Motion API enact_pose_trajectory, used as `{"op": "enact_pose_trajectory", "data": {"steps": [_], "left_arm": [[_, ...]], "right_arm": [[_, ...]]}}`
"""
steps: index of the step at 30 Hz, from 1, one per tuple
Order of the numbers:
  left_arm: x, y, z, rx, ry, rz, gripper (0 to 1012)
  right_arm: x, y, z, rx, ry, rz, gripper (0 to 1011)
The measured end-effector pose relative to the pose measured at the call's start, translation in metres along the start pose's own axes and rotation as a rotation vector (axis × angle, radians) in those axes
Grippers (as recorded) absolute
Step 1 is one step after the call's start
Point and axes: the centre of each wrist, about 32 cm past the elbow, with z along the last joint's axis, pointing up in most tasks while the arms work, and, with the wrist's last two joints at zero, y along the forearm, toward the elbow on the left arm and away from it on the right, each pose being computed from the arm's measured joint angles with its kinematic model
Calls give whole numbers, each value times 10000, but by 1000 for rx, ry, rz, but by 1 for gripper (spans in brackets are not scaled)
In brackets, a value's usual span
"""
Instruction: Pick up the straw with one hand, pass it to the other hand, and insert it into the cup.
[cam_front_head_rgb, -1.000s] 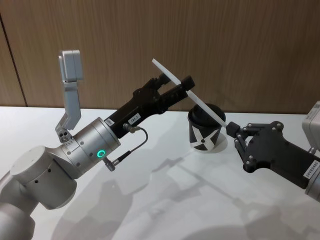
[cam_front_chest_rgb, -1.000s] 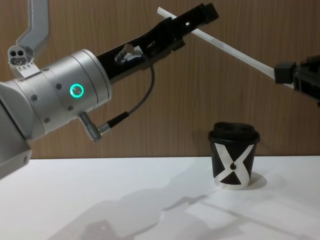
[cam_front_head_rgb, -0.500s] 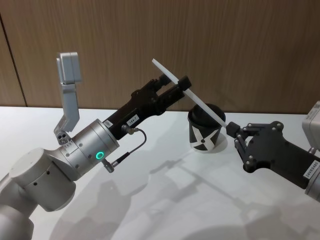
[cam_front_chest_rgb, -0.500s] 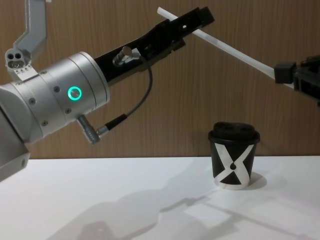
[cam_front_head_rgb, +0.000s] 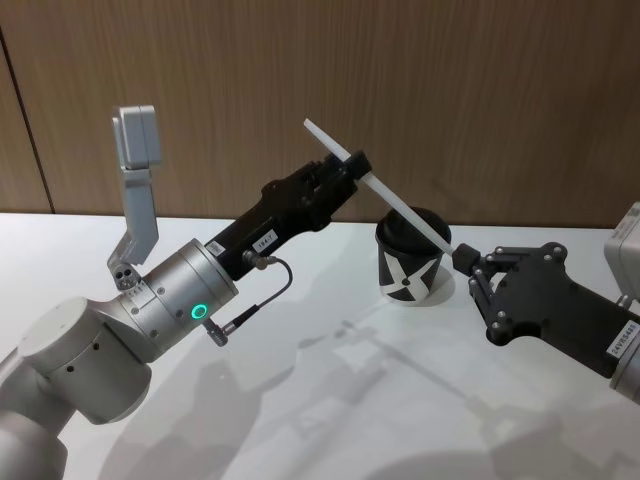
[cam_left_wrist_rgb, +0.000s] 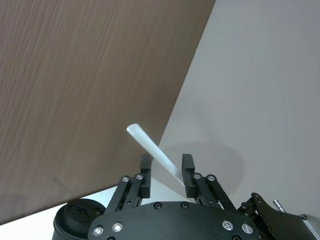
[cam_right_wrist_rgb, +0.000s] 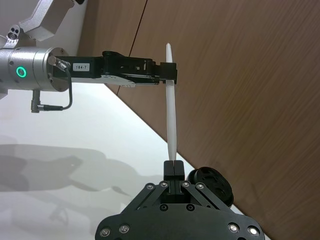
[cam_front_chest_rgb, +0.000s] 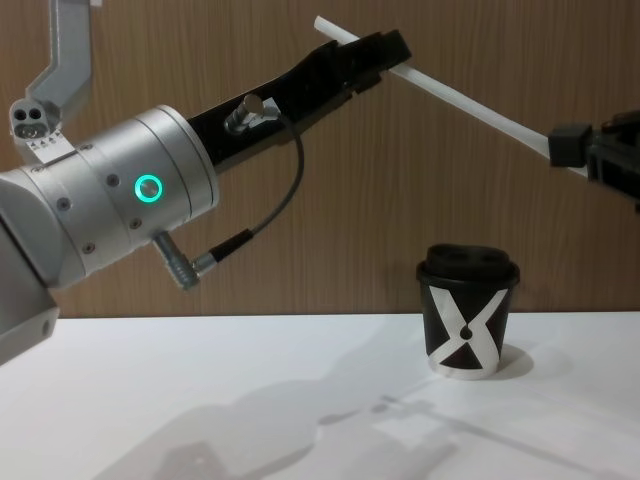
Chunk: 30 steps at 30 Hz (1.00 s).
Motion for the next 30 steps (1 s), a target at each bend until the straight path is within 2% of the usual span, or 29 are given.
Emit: {"op": "enact_pose_trajectory", "data": {"steps": [7,30], "left_arm": [[1,4,-1,0,1,1,192],[2,5,-1,0,0,2,52]], "right_arm": [[0,0,0,0,0,0,0],[0,0,0,0,0,0,0]]}}
